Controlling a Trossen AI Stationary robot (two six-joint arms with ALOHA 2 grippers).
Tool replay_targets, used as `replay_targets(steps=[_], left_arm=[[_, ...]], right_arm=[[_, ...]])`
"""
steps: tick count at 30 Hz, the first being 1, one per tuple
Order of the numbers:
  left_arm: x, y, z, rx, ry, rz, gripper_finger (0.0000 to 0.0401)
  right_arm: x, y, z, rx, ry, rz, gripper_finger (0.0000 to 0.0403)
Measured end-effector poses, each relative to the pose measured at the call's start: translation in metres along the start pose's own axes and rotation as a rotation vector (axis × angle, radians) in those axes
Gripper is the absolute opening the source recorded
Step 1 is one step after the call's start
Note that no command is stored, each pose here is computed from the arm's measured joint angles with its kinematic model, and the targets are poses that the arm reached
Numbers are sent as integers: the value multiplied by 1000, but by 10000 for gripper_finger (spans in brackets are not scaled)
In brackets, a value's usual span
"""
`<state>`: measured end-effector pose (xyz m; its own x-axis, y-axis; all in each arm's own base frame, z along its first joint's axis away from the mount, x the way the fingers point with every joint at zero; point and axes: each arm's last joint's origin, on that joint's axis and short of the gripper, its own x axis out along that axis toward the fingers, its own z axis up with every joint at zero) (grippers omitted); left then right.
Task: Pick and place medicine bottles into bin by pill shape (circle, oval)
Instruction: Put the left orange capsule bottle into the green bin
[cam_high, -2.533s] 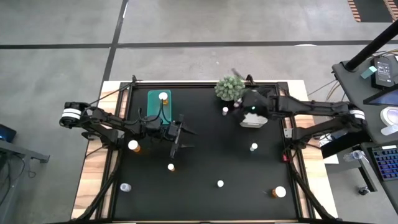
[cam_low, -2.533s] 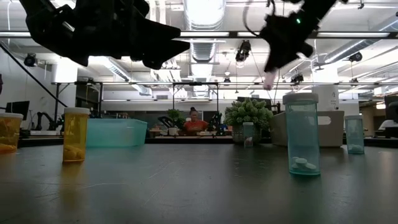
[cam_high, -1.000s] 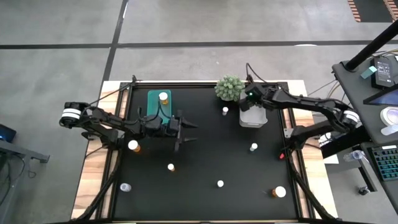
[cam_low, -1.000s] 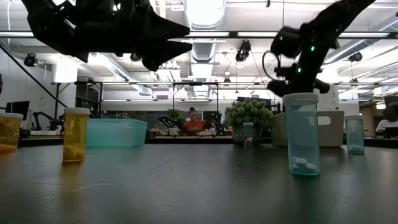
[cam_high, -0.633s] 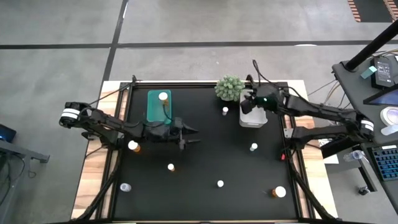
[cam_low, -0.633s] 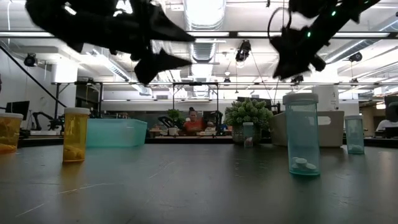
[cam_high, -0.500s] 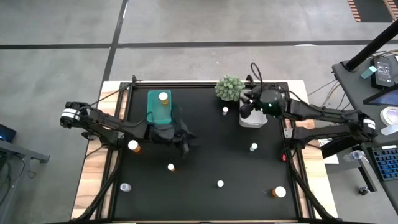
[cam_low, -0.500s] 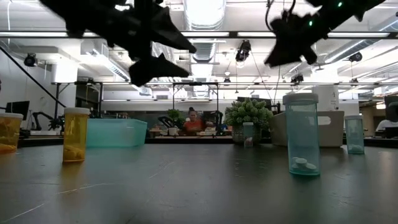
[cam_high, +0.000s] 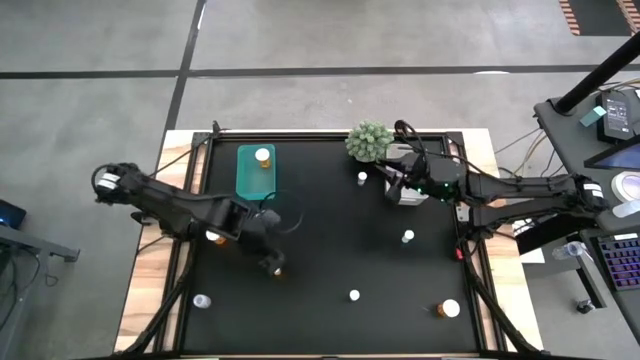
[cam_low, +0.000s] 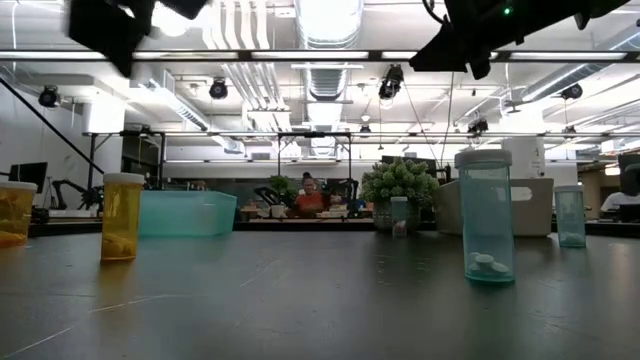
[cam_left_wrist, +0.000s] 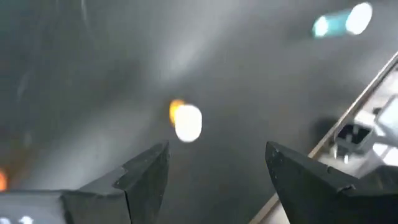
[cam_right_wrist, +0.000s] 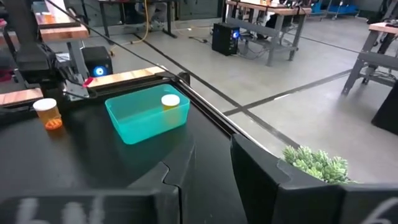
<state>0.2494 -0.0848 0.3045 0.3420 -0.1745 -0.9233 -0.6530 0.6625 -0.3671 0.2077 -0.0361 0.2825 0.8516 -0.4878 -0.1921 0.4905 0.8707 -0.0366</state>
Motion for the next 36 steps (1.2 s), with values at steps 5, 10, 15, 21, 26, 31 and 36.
replay_targets(steps=[5,10,15,21,26,31,36], left_arm=[[-6,2,-35,-27,85,87,248],[-9,28,-53,-83,86,267,248],[-13,62,-57,-101,26,305,248],[-2,114,-68,-185,7,352,248],[14,144,-77,-316,-7,411,248],[17,150,-78,-357,-26,413,258],[17,149,-78,-356,-39,420,296]], right_arm=[[0,0,0,-13,-6,0,86],[1,0,4,-1,-42,1,89],[1,0,4,-2,-46,2,83],[1,0,4,-31,-46,3,83],[1,0,5,-39,-46,4,82],[1,0,4,-39,-46,4,80],[1,0,4,-43,-45,4,84]])
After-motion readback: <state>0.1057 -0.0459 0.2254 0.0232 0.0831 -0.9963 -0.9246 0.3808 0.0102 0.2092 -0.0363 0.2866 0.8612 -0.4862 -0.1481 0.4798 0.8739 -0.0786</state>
